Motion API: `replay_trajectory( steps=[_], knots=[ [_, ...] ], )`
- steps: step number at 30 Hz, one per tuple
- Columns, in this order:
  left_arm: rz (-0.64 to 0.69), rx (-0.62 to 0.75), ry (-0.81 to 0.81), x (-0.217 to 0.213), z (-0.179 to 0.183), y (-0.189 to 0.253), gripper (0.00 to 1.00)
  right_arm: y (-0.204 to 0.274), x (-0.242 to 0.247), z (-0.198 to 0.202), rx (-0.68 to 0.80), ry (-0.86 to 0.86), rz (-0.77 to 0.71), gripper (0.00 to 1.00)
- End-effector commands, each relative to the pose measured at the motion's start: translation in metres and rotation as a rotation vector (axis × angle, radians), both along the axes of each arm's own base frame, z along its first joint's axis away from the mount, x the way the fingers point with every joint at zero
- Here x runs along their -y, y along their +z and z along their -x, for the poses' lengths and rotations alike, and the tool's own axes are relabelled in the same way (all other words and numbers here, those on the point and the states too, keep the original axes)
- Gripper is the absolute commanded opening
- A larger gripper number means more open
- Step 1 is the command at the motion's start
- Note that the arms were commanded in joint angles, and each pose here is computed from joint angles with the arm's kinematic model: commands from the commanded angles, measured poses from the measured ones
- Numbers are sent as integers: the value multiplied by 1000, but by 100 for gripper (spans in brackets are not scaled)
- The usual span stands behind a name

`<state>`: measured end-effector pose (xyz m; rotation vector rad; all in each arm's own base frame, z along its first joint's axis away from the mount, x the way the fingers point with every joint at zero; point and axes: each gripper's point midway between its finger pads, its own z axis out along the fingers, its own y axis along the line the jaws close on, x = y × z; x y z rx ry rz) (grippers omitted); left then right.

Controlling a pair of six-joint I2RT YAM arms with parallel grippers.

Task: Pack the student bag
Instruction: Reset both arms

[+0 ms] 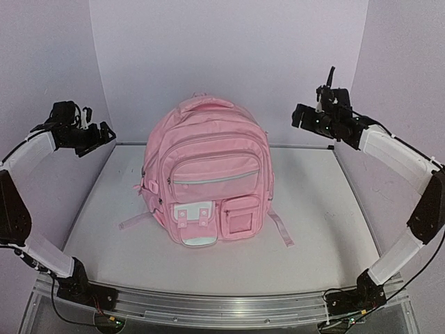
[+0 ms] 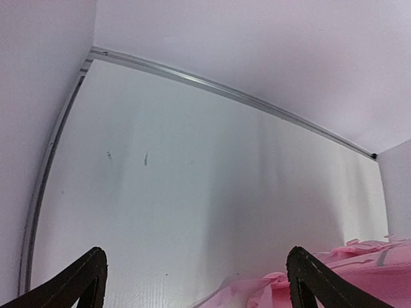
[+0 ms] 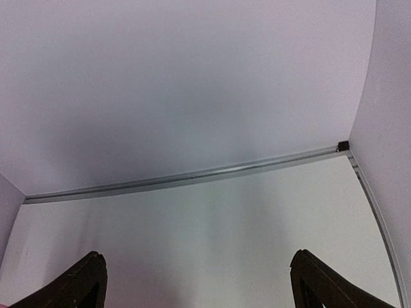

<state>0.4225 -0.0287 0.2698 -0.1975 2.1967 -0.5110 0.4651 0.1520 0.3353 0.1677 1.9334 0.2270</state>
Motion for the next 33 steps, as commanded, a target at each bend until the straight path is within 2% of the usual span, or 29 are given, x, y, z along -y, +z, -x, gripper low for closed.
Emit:
replay_trajectory(
  steps=[1, 6, 15, 24, 33],
  knots=[
    [-133, 139, 152, -31, 15, 29, 99, -28, 51, 2, -42, -46, -84, 98],
    [-170, 124, 238, -45, 46, 26, 100, -27, 116, 20, 31, -167, -62, 98],
    [-268, 209, 324, -61, 107, 29, 100, 2, 142, 92, 347, -209, 0, 98],
    [-258, 174, 350, -63, 122, 6, 100, -32, 151, 125, 375, -229, 19, 98],
    [-238, 176, 340, -60, 122, 6, 100, -26, 151, 129, 401, -222, 12, 98]
  ],
)
